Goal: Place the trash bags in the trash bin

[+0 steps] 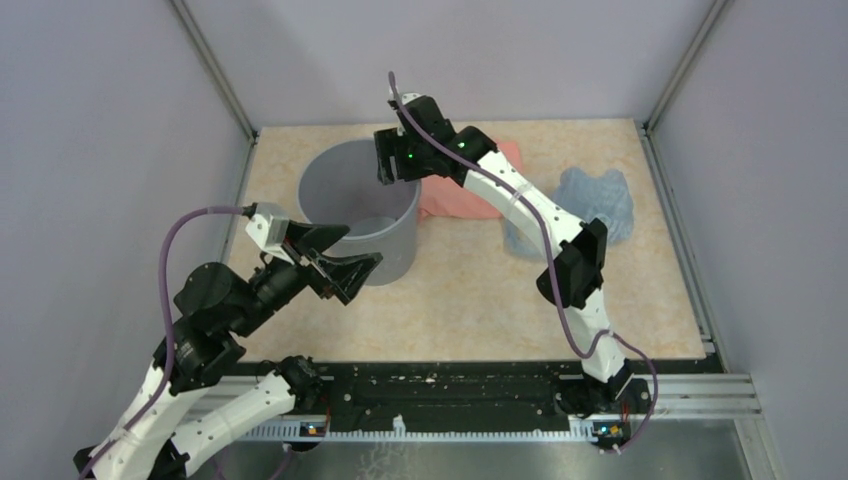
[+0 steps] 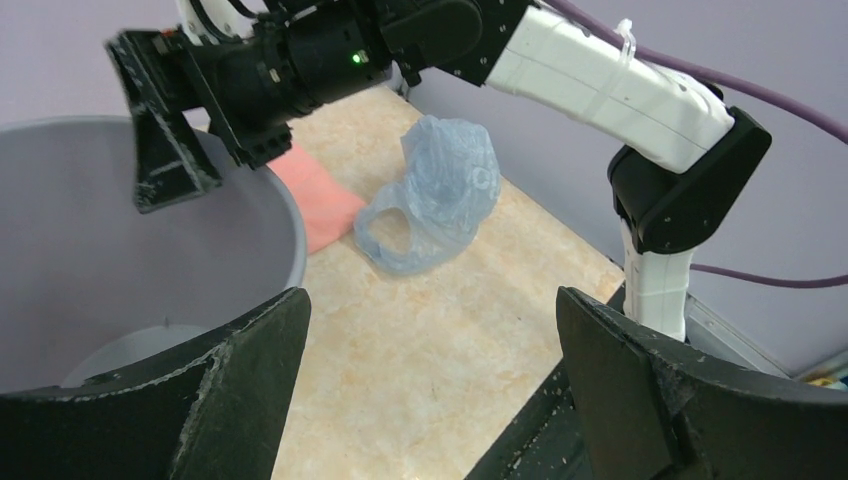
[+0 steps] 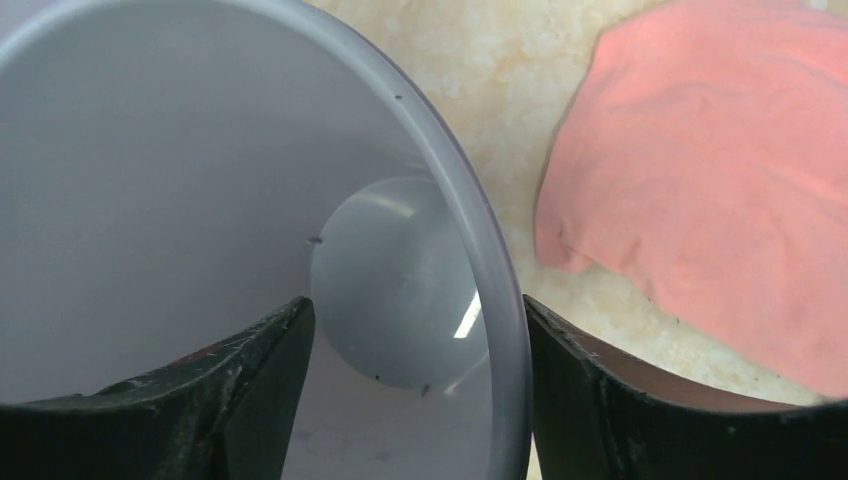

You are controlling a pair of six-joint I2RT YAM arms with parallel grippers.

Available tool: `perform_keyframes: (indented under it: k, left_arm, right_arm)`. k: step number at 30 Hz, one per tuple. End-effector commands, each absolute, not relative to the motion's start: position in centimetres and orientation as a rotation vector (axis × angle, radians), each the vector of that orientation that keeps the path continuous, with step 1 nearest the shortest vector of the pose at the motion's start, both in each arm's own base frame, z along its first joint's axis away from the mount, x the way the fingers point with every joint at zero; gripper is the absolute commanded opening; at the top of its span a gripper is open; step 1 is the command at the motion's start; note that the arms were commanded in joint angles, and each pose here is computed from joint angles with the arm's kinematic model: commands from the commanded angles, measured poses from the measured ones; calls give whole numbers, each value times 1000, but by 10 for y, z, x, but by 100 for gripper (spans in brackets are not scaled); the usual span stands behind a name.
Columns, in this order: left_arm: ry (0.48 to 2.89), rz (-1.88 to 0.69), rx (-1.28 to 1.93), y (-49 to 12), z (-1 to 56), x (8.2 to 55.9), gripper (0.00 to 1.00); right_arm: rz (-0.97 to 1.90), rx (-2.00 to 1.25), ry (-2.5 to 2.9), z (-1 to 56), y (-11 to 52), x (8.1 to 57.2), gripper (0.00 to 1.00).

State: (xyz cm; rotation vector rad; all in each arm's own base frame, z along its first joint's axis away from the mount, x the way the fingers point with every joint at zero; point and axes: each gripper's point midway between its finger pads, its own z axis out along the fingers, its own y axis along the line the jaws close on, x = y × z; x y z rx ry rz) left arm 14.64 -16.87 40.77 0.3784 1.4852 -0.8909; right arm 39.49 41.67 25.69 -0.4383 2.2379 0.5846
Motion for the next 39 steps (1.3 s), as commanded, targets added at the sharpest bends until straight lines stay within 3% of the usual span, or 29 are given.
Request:
perform_keyframes:
  k: [1,10,22,29,39]
  left_arm:
    - [1521,-975,422,-185,394,140,99]
    - [1577,-1042,512,-210,371,140,99]
    - [1642,-1105,576,-239,350,147,99]
    - [1709,-1128,591,-259,327,159,99]
    - [1881,-989,542,-276,264,198,99]
  right_arm:
    - [669,-419,2098,307,423,402,76]
    - [675,-431,1994,361,397,382,95]
    - [492,-325,1908,403,314,351,99]
    - [303,-179,1912,381,233,320,99]
    - [79,55,1959,294,136,281,99]
